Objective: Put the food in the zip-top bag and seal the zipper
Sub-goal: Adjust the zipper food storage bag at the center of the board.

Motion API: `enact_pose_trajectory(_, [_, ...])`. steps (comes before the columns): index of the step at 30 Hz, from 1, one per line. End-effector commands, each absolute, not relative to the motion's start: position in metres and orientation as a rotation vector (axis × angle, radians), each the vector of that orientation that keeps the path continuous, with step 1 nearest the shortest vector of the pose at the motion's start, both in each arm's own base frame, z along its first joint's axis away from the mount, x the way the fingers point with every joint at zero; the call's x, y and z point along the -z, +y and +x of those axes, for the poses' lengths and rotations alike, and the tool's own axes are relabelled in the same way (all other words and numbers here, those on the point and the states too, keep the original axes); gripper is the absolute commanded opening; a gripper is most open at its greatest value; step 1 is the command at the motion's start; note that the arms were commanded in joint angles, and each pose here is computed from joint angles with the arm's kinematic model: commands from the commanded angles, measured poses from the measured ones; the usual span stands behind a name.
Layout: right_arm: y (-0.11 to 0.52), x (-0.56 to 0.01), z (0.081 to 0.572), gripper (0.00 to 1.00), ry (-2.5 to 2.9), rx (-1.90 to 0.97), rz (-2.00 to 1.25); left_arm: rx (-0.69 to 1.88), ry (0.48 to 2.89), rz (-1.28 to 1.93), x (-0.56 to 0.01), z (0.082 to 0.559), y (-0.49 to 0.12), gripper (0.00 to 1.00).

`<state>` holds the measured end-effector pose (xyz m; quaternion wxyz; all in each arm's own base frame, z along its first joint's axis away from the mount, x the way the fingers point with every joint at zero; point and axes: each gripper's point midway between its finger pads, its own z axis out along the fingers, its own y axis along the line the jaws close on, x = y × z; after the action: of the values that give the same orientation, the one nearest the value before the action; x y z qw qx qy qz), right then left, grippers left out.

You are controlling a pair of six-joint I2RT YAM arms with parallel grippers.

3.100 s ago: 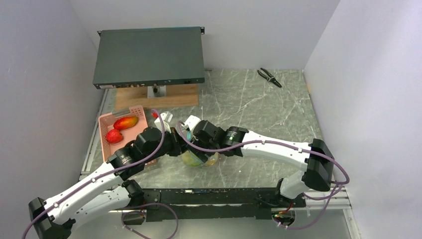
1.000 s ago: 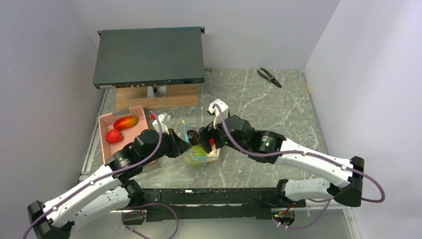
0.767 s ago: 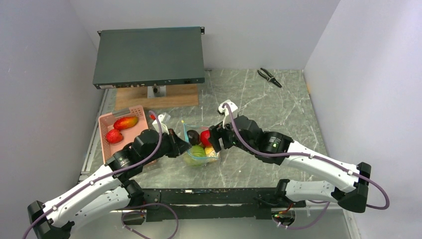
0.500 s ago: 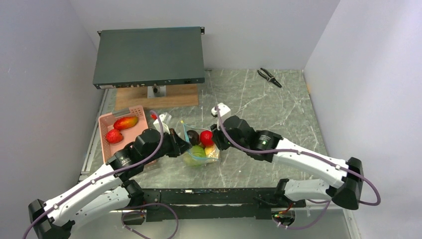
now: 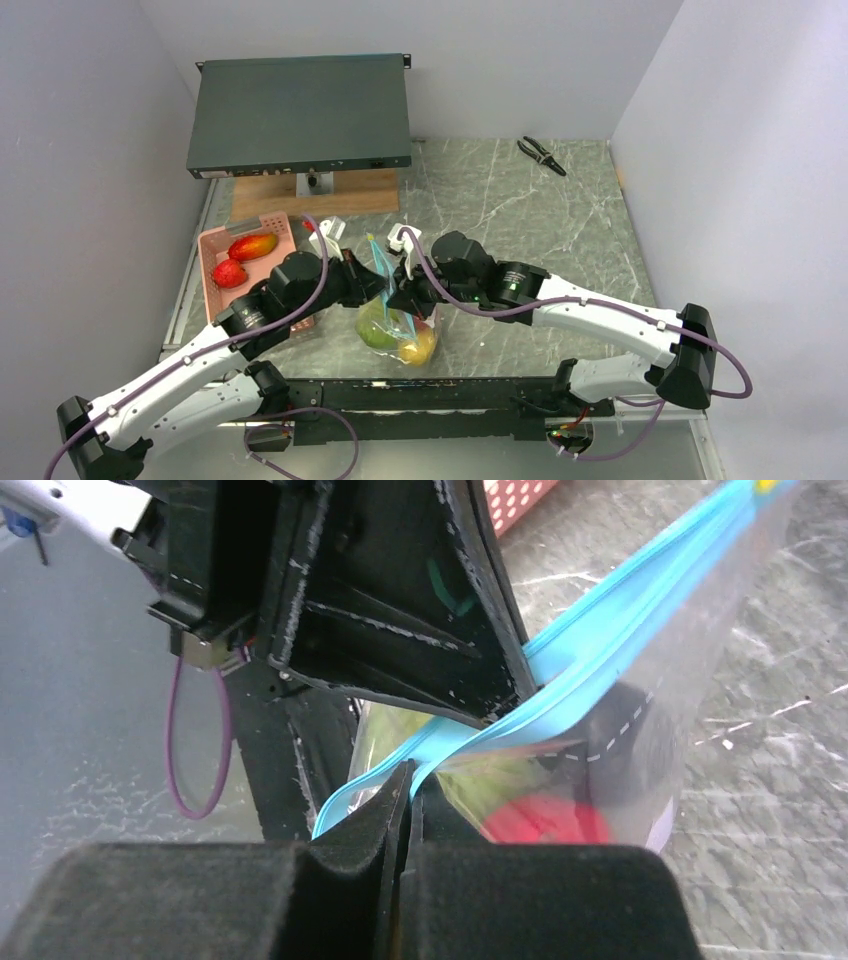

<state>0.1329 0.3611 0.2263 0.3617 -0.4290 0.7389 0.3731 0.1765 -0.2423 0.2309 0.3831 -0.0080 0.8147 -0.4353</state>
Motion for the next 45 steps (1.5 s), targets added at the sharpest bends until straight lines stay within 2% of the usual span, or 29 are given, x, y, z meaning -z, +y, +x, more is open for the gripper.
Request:
enact_pose_trajectory(1, [0.379, -0.258, 0.129, 0.00, 1.789, -1.084, -1.075, 1.206, 1.951, -0.016, -0.272, 0.182, -0.253, 0.00])
enact_pose_trajectory(6, [0.369, -0.246, 0.151, 0.01, 1.873, -0.928, -0.992, 1.220, 1.957, -0.026, -0.268, 0.181, -0.254, 0.00])
enact_pose_trajectory(8, [0.369, -0.245, 0.152, 0.11, 1.889, -0.921, -0.987, 1.223, 1.963, -0.039, -0.265, 0.181, -0.254, 0.00])
enact_pose_trajectory(13, [0.371, -0.247, 0.150, 0.21, 1.912, -0.959, -0.929, 1.238, 1.980, -0.091, -0.256, 0.183, -0.256, 0.00])
enact_pose_trajectory(22, [0.361, -0.237, 0.165, 0.56, 1.950, -0.909, -0.742, 1.247, 2.061, -0.284, -0.234, 0.188, -0.257, 0.00])
enact_pose_trajectory(25, [0.363, -0.230, 0.166, 0.65, 1.964, -0.860, -0.753, 1.247, 2.082, -0.355, -0.231, 0.189, -0.257, 0.00])
enact_pose_trajectory(28, [0.364, -0.228, 0.166, 0.70, 1.947, -0.793, -0.768, 1.238, 2.094, -0.419, -0.230, 0.191, -0.254, 0.00])
enact_pose_trajectory(34, [0.362, -0.226, 0.168, 0.69, 1.895, -0.586, -0.785, 1.180, 2.155, -0.596, -0.224, 0.193, -0.246, 0.00])
enact_pose_trajectory(40, [0.367, -0.217, 0.174, 0.60, 1.852, -0.391, -0.799, 1.136, 2.194, -0.695, -0.224, 0.195, -0.243, 0.00])
enact_pose_trajectory(42, [0.365, -0.215, 0.178, 0.53, 1.843, -0.325, -0.780, 1.139, 2.195, -0.710, -0.224, 0.195, -0.243, 0.00])
enact_pose_trajectory(45, [0.361, -0.218, 0.183, 0.35, 1.835, -0.295, -0.724, 1.143, 2.183, -0.697, -0.226, 0.195, -0.242, 0.00])
